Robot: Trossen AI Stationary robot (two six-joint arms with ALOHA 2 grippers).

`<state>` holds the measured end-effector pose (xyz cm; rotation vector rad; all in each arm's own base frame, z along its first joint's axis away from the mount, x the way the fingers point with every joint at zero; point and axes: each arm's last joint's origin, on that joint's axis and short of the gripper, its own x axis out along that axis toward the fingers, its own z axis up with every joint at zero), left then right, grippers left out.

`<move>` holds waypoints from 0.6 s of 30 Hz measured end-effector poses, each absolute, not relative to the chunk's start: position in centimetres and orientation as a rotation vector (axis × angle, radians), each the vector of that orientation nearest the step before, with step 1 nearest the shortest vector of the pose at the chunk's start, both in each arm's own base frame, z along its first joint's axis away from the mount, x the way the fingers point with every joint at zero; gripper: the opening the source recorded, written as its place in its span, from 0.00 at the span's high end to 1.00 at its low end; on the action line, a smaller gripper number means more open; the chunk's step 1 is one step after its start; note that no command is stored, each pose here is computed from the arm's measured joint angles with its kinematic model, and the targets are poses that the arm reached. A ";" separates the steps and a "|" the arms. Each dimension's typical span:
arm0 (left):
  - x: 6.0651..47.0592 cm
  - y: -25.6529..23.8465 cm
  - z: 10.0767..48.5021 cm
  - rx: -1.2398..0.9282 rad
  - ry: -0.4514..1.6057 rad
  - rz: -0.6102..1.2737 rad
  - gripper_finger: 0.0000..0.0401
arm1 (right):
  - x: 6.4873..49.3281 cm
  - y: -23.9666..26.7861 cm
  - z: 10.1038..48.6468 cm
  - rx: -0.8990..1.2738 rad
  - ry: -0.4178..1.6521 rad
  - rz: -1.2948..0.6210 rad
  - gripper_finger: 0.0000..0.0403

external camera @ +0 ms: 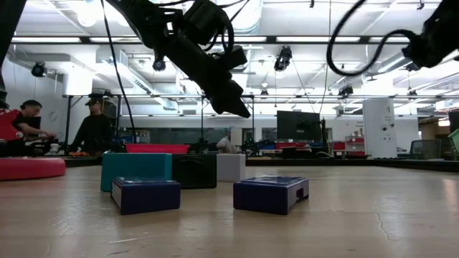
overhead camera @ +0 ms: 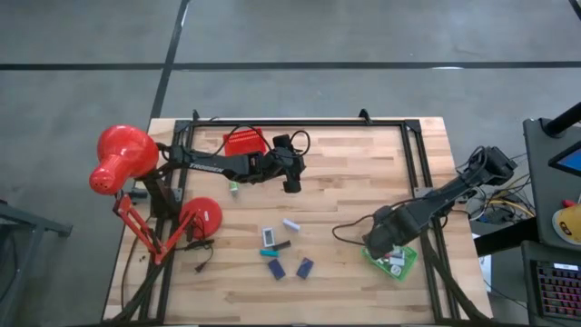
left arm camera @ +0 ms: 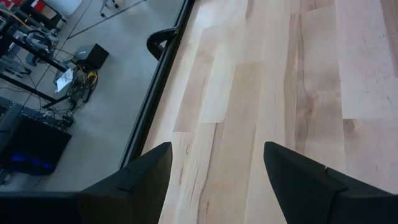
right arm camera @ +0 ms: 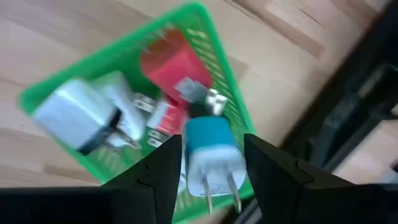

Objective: Pick & Place Office items
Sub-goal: Put the blue charger adapter into the green bin, then put the right green charger adapter into the green bin

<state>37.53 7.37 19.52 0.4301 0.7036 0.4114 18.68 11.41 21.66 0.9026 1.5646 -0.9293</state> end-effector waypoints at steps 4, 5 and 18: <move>37.5 7.4 19.5 0.430 0.704 0.411 0.35 | 19.3 11.5 21.7 0.902 1.462 -0.882 0.57; 37.5 7.4 19.5 0.430 0.704 0.412 0.35 | 19.4 11.5 21.8 0.907 1.457 -0.875 0.56; 37.5 7.4 19.5 0.430 0.704 0.412 0.35 | 19.4 11.5 21.7 0.900 1.438 -0.870 0.45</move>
